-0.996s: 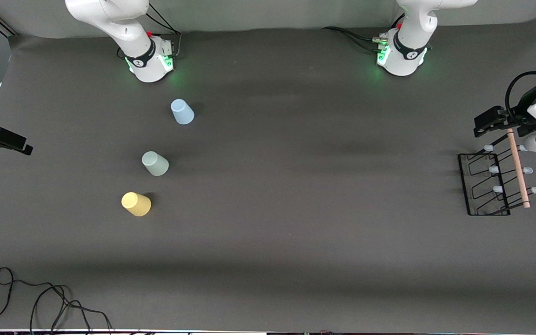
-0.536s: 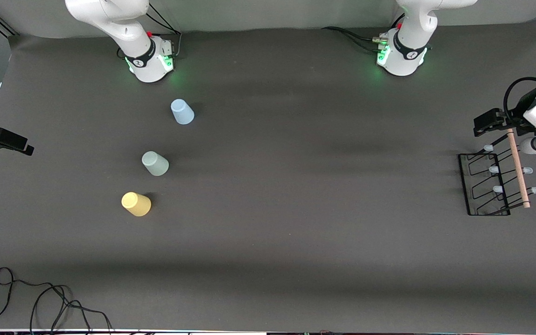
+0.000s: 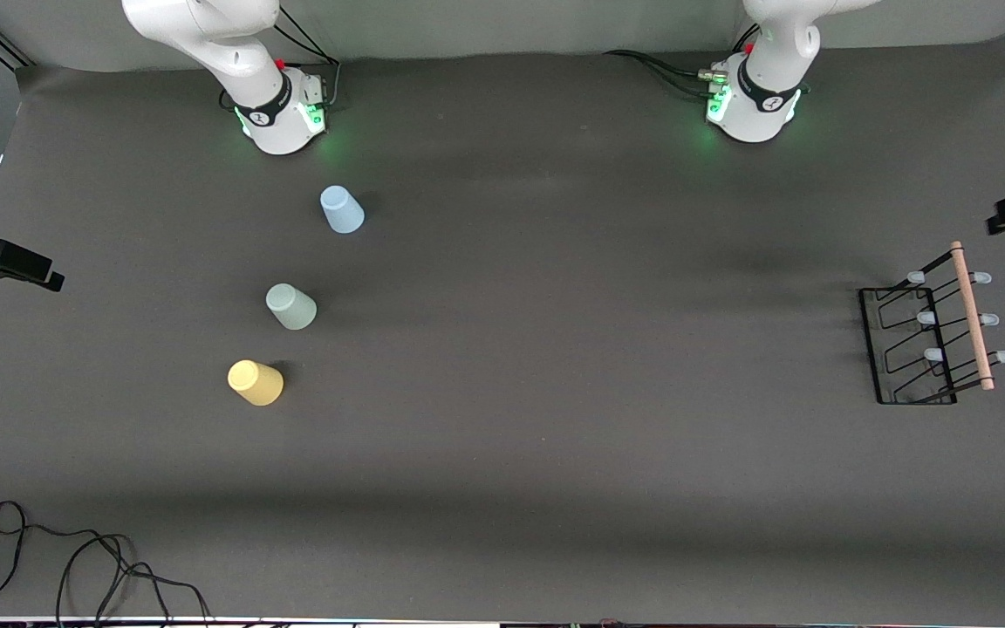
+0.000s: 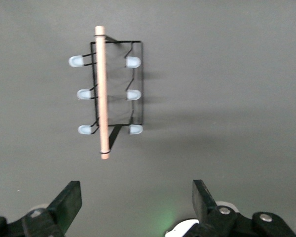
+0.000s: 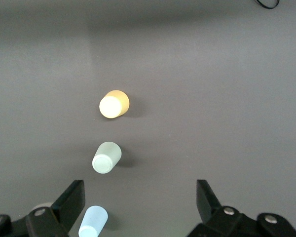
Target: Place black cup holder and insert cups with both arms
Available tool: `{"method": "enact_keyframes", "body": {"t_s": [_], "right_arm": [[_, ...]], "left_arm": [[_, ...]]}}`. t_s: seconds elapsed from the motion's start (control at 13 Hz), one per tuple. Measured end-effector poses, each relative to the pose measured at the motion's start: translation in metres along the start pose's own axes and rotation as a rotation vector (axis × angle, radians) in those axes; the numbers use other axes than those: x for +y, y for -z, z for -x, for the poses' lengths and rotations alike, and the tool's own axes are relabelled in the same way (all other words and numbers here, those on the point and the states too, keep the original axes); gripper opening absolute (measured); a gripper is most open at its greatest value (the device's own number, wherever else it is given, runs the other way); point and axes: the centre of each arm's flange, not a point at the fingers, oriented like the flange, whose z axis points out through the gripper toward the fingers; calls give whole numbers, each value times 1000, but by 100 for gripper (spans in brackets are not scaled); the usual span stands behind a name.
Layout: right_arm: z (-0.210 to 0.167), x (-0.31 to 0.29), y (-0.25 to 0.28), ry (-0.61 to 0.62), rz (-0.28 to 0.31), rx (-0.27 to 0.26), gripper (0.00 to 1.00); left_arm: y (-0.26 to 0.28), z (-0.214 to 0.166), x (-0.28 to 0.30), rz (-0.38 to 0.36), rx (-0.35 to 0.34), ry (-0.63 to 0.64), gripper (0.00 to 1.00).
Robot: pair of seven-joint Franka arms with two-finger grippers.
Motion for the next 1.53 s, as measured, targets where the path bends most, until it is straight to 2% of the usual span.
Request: {"method": "enact_keyframes", "body": {"t_s": [0.31,0.69,1.15,1.53], "right_arm": [[0,0,0,0,0,-1,100],[0,0,0,0,0,-3,100],[1,0,-1,1,0,-9,100],[1,0,-1,1,0,-9,100]], "left_arm": [[-10,7,-30,-19,5,-68,100],[-87,-1,-51,-37,55,-109,100],[-187,-15,-67,-46,93,-92,100],[-216,-32,-63,-49,106,-111,98]]}}
